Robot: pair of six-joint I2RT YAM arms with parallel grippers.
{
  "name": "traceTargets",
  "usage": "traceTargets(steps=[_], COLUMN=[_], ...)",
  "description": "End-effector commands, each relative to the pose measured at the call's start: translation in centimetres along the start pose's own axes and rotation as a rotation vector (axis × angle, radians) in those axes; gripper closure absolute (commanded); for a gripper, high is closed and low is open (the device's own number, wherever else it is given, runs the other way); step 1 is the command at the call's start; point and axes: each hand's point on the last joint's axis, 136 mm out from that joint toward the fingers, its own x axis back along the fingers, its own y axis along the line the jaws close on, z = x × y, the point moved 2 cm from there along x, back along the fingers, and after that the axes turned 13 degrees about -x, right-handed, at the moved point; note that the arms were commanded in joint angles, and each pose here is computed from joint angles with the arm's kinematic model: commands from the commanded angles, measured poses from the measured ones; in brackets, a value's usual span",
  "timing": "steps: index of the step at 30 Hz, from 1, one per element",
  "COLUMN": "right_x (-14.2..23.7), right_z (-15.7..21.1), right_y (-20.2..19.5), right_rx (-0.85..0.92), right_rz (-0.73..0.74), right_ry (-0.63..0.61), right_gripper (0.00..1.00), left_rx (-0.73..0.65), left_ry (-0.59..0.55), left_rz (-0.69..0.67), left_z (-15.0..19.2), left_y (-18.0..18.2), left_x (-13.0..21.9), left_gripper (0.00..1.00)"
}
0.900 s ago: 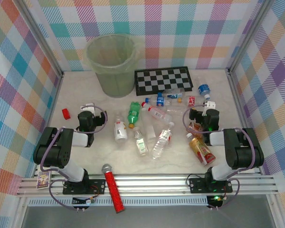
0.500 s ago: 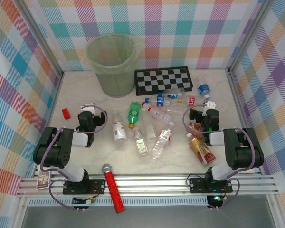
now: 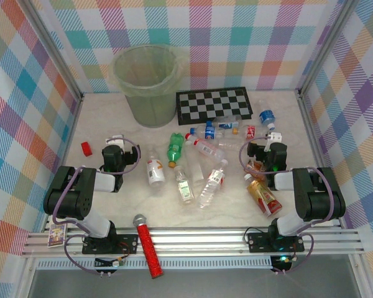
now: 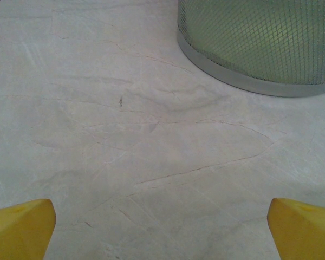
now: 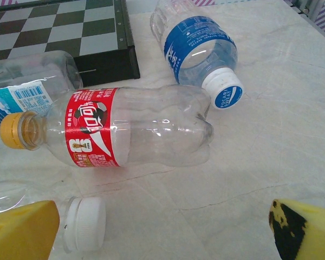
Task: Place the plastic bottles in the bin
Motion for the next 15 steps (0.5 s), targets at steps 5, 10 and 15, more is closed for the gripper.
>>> traceTargets(steps=[5,10,15], right_x=[0.9,3.9,4.4], right_z=[-3.0,-6.0,-7.5], right_y=[1.6,1.7,-0.7], right_rx=[0.025,-0.005,-0.088], right_rz=[-0.041,0.022,0.128], right_ry=[0.036,0.14,0.439], right_gripper=[0.01,0.01,0.0], left_rx=[-0.006,0.076,0.249], left_ry=[0.006,-0.014,0.142], left_rz=[-0.004,-0.086,-0.005], left_z=[-3.8,-8.2,-10.3], left_y=[0.8,2.8,2.3], left_x=[1.1,4.6,8.7], left_gripper=[0.0,0.0,0.0])
